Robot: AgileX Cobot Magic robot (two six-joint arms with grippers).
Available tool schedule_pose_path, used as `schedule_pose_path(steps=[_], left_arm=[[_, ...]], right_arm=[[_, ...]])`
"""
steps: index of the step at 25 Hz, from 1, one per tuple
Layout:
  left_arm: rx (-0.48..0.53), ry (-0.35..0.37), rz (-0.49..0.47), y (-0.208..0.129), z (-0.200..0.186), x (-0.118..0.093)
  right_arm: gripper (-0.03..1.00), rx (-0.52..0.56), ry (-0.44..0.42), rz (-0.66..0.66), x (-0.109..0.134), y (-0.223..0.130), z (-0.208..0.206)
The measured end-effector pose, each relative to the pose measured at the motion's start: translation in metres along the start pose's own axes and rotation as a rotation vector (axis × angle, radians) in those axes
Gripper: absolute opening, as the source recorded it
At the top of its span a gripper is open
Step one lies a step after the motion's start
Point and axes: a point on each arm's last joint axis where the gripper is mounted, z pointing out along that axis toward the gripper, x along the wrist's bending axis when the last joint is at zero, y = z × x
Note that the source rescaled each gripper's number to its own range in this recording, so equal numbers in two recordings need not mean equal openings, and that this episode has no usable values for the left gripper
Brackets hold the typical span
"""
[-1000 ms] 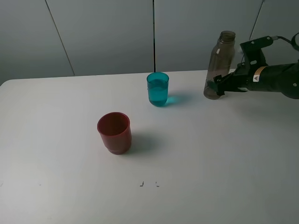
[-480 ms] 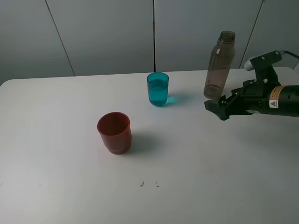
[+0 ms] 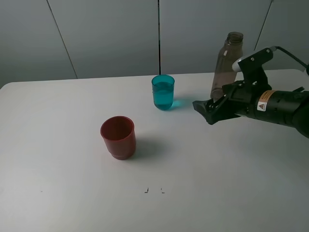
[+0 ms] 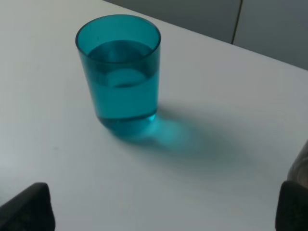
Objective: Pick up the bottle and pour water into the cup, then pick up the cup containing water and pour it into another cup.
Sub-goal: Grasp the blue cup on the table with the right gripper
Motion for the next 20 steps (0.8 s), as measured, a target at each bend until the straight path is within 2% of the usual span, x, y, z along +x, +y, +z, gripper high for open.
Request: schedule_pose_path(steps=[5,13,20], left_arm=[[0.000,0.000,0.007,0.000,0.000,0.000],[0.000,0.000,0.007,0.000,0.000,0.000],[0.000,0.000,0.007,0.000,0.000,0.000]], right_arm=[[1.00,-0.011,-0.008,-0.035,0.013,0.005,0.013],[1.00,-0.032,0.032,-0.043,0.030,0.017,0.054],[1.00,0.002,0.042,-0.034,0.033,0.007,0.089]])
